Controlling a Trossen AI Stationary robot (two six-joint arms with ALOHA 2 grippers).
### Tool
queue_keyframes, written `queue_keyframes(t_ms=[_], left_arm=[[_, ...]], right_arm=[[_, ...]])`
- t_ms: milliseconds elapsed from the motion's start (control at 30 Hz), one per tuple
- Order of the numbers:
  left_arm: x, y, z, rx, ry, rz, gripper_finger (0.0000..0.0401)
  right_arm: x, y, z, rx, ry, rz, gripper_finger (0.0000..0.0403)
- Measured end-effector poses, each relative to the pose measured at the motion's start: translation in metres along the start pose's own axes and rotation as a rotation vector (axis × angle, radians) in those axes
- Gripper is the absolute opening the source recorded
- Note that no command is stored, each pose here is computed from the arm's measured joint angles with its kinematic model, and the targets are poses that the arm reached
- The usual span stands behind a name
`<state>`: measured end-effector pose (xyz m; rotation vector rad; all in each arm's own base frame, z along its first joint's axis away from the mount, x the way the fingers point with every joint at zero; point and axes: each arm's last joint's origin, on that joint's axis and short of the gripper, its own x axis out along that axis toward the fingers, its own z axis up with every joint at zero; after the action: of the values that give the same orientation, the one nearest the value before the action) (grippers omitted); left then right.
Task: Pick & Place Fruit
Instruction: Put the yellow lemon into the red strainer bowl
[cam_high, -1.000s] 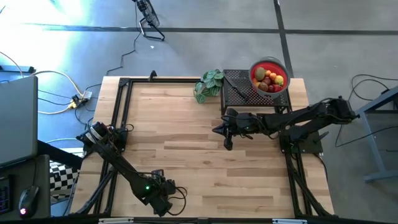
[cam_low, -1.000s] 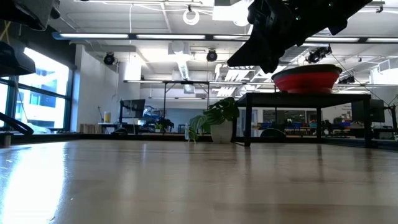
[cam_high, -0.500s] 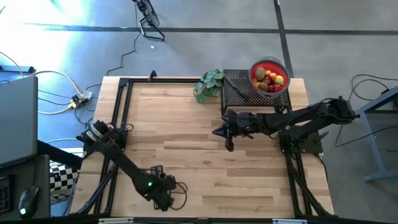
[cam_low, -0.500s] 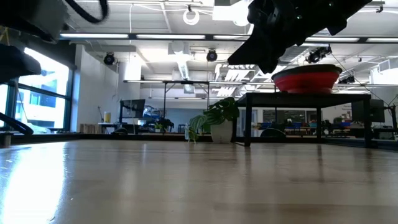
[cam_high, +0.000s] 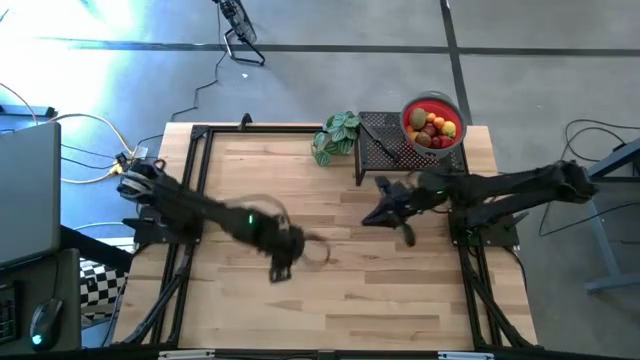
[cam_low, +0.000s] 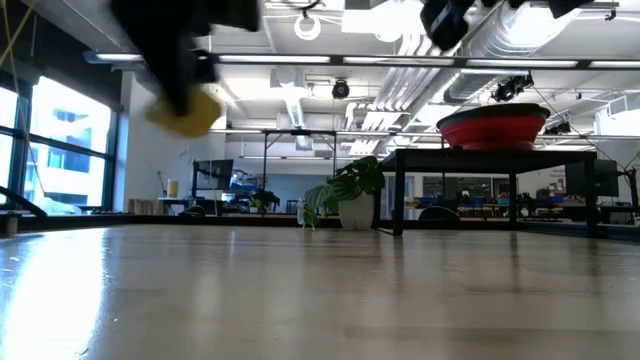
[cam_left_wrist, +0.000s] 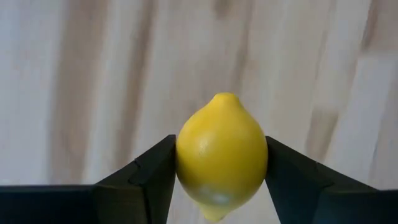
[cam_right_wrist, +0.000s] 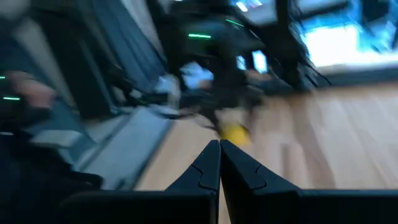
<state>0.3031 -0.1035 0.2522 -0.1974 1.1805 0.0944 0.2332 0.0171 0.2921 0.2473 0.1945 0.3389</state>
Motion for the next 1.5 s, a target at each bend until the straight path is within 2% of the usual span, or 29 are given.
queue_keyframes(t_ms=[133, 300, 467, 567, 767, 867, 967, 1033, 1167, 1300, 1500], left_arm=[[-0.023, 0.046, 0.032, -0.037, -0.165, -0.117, 0.0200], [-0.047, 0.099, 0.063, -0.068, -0.388, -0.315, 0.0200], [-0.065, 0.139, 0.086, -0.039, -0.616, -0.482, 0.0200], [-0.077, 0.155, 0.096, 0.002, -0.764, -0.522, 0.0200], [-0.103, 0.167, 0.111, 0.101, -1.058, -0.507, 0.0200], [-0.112, 0.166, 0.117, 0.157, -1.194, -0.486, 0.0200], [-0.113, 0.167, 0.120, 0.171, -1.264, -0.451, 0.0200], [-0.114, 0.169, 0.121, 0.139, -1.289, -0.393, 0.0200], [-0.114, 0.172, 0.122, 0.073, -1.319, -0.298, 0.0200], [-0.114, 0.172, 0.122, 0.059, -1.316, -0.309, 0.0200], [-0.114, 0.172, 0.122, 0.058, -1.319, -0.310, 0.0200]], right_arm=[[-0.026, 0.015, 0.017, -0.089, -0.095, 0.074, 0.0002], [-0.056, 0.027, 0.030, -0.211, -0.202, 0.060, 0.0002], [-0.070, 0.030, 0.034, -0.324, -0.252, -0.061, 0.0002], [-0.074, 0.027, 0.033, -0.355, -0.243, -0.190, 0.0002], [-0.071, 0.017, 0.031, -0.447, -0.199, -0.480, 0.0002], [-0.061, 0.011, 0.029, -0.492, -0.157, -0.555, 0.0002], [-0.051, 0.006, 0.027, -0.572, -0.119, -0.599, 0.0002], [-0.044, 0.003, 0.028, -0.628, -0.112, -0.641, 0.0002], [-0.031, -0.002, 0.036, -0.718, -0.191, -0.731, 0.0002], [-0.021, -0.005, 0.039, -0.782, -0.232, -0.761, 0.0002], [-0.014, -0.009, 0.035, -0.804, -0.206, -0.763, 0.0002]])
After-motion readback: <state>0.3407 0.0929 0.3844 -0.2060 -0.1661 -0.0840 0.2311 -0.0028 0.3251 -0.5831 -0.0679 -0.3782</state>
